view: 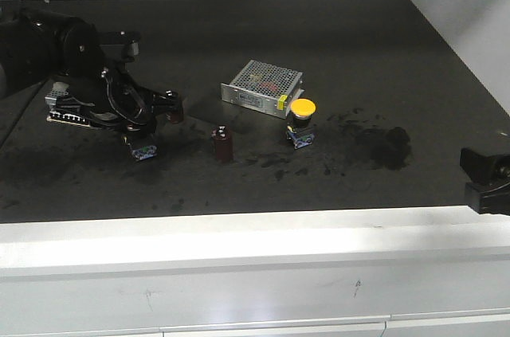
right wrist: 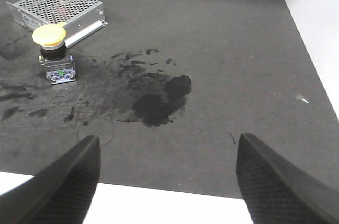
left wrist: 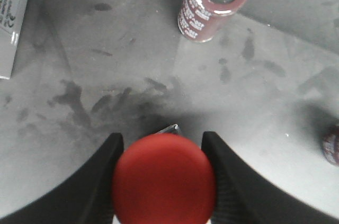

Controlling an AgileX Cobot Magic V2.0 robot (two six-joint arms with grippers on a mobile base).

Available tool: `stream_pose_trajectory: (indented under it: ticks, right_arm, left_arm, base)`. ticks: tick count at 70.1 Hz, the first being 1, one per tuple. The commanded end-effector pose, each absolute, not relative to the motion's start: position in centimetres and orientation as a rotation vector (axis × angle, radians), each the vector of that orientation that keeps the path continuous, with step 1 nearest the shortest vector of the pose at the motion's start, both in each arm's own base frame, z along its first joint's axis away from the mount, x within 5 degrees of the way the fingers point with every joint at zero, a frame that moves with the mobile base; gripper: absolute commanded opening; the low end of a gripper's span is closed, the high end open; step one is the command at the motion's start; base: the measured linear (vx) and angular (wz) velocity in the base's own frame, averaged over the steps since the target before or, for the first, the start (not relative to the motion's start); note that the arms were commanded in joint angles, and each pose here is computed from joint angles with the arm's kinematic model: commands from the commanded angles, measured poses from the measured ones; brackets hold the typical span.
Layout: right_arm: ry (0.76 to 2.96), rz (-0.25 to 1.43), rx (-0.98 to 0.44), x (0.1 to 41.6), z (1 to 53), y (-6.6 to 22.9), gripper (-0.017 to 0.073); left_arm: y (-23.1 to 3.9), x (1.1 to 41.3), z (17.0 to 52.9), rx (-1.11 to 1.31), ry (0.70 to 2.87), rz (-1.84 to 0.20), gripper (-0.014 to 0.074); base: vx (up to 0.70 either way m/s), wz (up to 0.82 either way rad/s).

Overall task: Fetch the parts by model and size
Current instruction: 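Lift the red-capped switch with the left gripper and pull back, then reach the right gripper down and grasp the yellow-capped push-button switch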

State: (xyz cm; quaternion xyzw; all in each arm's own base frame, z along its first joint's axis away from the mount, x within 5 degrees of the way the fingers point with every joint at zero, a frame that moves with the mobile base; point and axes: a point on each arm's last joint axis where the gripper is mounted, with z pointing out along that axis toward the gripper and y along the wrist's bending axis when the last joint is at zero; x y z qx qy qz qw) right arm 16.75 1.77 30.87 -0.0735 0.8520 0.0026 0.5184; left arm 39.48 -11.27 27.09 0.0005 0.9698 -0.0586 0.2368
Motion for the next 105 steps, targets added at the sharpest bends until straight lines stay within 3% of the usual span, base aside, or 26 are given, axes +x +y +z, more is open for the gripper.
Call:
stream_pose_trajectory:
  ticks: [1, 15, 26, 75, 105]
  right_arm:
    - [1.94, 0.002, -0.181, 17.1, 32.6, 1.8, 0.0517]
    - [1.94, 0.002, -0.181, 17.1, 32.6, 1.8, 0.0517]
    - [1.94, 0.002, -0.181, 17.1, 32.6, 1.8, 0.0517]
    - [1.939, 0.001, -0.181, 17.1, 32.6, 1.8, 0.0517]
    - [1.955, 0.026, -0.147, 17.4, 32.7, 1.9, 0.0517]
  left_arm:
    - [-11.1, 38.0, 32.8, 0.043, 2.475, -0.203, -0.0008]
    - [-9.8, 33.6, 36.3, 0.084, 2.319, -0.23, -0.0008]
    - [-8.4, 29.1, 37.0, 0.099, 2.194, -0.241, -0.0008]
    - [-1.8, 7.2, 32.6, 0.15, 1.918, -0.236, -0.0006]
    - [-0.9, 3.9, 31.8, 0.227, 1.866, -0.187, -0.0006]
  base:
    - [0.0, 0.0]
    - [0.0, 0.0]
    - [0.0, 0.0]
    - [0.0, 0.0]
    - [0.0, 0.0]
